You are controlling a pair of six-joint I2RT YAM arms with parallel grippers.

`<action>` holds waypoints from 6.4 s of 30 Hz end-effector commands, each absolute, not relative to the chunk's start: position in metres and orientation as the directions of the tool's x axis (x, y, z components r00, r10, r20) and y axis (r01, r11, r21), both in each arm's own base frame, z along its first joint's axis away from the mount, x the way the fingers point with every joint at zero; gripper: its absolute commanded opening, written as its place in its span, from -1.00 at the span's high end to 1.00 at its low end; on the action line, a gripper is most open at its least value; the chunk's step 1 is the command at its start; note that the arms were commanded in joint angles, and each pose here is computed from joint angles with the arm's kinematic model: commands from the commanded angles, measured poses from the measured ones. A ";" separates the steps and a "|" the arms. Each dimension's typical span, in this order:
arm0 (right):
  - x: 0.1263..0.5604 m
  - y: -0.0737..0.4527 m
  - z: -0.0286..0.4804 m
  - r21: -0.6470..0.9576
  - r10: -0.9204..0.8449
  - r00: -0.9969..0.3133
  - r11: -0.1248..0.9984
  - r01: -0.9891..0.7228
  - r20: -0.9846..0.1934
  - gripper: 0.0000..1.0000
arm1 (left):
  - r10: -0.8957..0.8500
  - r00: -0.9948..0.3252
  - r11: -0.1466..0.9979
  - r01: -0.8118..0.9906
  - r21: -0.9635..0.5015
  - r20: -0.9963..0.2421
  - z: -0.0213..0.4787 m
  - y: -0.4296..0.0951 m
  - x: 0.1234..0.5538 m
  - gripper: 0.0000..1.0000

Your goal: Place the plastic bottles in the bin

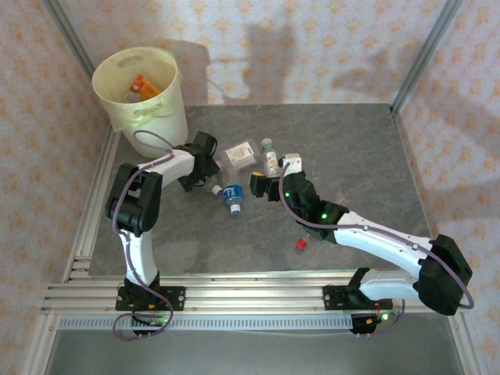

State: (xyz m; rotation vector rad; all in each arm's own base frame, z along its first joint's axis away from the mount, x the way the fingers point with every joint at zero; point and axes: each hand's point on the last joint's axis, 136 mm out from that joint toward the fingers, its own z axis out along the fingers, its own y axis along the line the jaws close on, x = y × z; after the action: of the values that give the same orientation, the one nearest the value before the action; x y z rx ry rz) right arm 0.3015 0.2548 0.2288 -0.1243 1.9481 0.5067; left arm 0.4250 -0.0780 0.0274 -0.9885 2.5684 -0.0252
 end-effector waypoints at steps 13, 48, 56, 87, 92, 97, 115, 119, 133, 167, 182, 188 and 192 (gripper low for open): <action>0.304 0.254 0.231 0.284 0.134 -0.431 0.909 -0.304 -0.892 -0.98 | -0.608 -0.692 0.786 -0.593 -0.175 -0.388 0.023 -0.072 0.442 -0.47; 0.310 0.269 0.233 0.302 0.135 -0.448 0.896 -0.326 -0.884 -0.99 | -0.336 -0.456 0.942 -0.147 -0.303 -0.824 0.258 -0.089 0.446 -0.09; 0.311 0.270 0.234 0.310 0.144 -0.448 0.894 -0.324 -0.883 -0.98 | -0.287 -0.225 0.953 -0.165 -0.254 -0.931 0.363 -0.063 0.451 -0.10; 0.310 0.263 0.233 0.282 0.127 -0.441 0.909 -0.307 -0.888 -0.98 | -0.104 -0.094 0.891 -0.451 -0.051 -0.990 0.445 0.079 0.570 -0.13; 0.308 0.256 0.232 0.262 0.114 -0.439 0.919 -0.293 -0.891 -0.99 | -0.145 -0.138 0.881 -0.469 -0.065 -0.980 0.427 0.096 0.589 -0.18; 0.307 0.251 0.231 0.257 0.116 -0.434 0.924 -0.283 -0.894 -0.98 | -0.164 -0.192 0.871 -0.488 -0.051 -0.968 0.405 0.102 0.602 -0.19; 0.306 0.250 0.229 0.259 0.117 -0.441 0.925 -0.279 -0.890 -0.98 | -0.297 -0.159 0.850 -0.492 -0.185 -0.942 0.392 0.113 0.610 -0.87; 0.306 0.250 0.229 0.261 0.119 -0.440 0.924 -0.278 -0.890 -0.98 | -0.332 -0.168 0.851 -0.479 -0.218 -0.928 0.388 0.108 0.610 -1.00; 0.327 0.215 0.184 0.294 0.184 -0.590 0.951 -0.095 -0.786 -0.99 | -0.555 -0.203 0.790 -0.434 -0.434 -0.807 0.379 0.079 0.595 -1.00; 0.439 0.233 0.053 0.003 -0.108 -0.790 0.990 -0.138 -0.603 -0.61 | -0.692 -0.514 0.630 -0.086 -0.772 -0.507 0.352 -0.097 0.458 -1.00; 0.439 0.226 0.063 0.005 -0.099 -0.722 0.990 -0.140 -0.685 -0.16 | -0.689 -0.582 0.578 -0.083 -0.812 -0.431 0.347 -0.122 0.436 -1.00; 0.422 0.211 0.094 0.019 -0.076 -0.668 0.991 -0.135 -0.741 -0.05 | -0.636 -0.631 0.597 -0.038 -0.801 -0.444 0.331 -0.144 0.429 -1.00; 0.400 0.218 0.112 0.087 -0.086 -0.650 0.969 -0.229 -0.755 -0.03 | -0.580 -0.672 0.645 -0.036 -0.763 -0.459 0.314 -0.159 0.422 -1.00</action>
State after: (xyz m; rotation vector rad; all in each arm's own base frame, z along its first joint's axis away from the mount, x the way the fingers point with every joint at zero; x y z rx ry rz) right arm 0.4017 0.2128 0.0812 -0.2006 2.3662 0.1296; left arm 0.4287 -0.1480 0.3118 -0.5639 2.1314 -0.9863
